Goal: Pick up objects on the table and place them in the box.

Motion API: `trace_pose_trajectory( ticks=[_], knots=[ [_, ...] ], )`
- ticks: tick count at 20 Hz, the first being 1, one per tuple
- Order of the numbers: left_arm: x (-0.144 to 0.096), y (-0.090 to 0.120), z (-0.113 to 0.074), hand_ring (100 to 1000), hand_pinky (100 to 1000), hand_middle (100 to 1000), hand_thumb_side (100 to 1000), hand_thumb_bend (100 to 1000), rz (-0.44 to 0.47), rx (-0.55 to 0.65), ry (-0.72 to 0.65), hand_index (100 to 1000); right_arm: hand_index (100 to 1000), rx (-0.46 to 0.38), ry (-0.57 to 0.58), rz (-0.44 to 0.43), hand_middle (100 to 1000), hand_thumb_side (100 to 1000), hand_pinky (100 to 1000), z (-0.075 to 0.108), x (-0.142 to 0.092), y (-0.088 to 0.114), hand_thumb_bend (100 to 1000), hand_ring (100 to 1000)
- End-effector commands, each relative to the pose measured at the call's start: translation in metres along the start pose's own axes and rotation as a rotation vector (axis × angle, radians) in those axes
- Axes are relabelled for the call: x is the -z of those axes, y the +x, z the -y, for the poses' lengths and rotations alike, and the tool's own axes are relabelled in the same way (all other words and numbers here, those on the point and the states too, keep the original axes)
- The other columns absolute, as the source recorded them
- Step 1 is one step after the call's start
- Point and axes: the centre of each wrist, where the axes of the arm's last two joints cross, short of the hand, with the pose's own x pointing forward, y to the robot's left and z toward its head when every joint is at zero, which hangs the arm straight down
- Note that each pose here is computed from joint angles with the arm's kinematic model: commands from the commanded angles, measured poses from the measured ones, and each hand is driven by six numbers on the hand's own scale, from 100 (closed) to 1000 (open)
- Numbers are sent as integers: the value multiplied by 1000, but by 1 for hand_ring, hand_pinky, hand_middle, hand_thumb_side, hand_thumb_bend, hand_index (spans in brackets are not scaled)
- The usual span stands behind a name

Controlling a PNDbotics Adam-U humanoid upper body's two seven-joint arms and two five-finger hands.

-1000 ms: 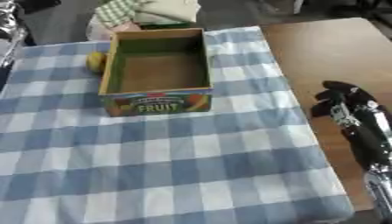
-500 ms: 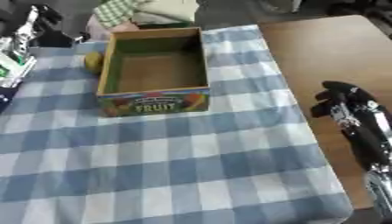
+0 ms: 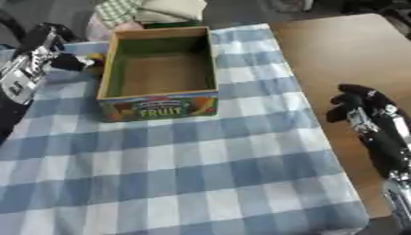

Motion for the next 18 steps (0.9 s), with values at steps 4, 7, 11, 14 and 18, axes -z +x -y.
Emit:
trace_pose_trajectory(
  ticks=[4,7,11,14,18],
  knots=[
    [4,10,-15,607,664,649,271,671,26,71,26,709,782,-25,14,29,598,511,581,4,5,8,100,569],
    [4,11,-13,604,663,649,247,643,24,107,10,714,782,-23,15,30,598,512,581,4,5,8,100,569],
    [3,11,-12,598,659,631,242,642,15,150,-5,711,783,-22,14,30,598,513,581,4,5,8,100,569],
    [3,11,-10,591,656,613,235,630,14,180,-17,707,783,-21,15,31,598,513,582,4,5,8,100,569],
    [3,12,-9,585,654,607,232,624,19,239,-33,706,783,-20,15,32,598,514,582,4,6,8,100,570]
  ],
)
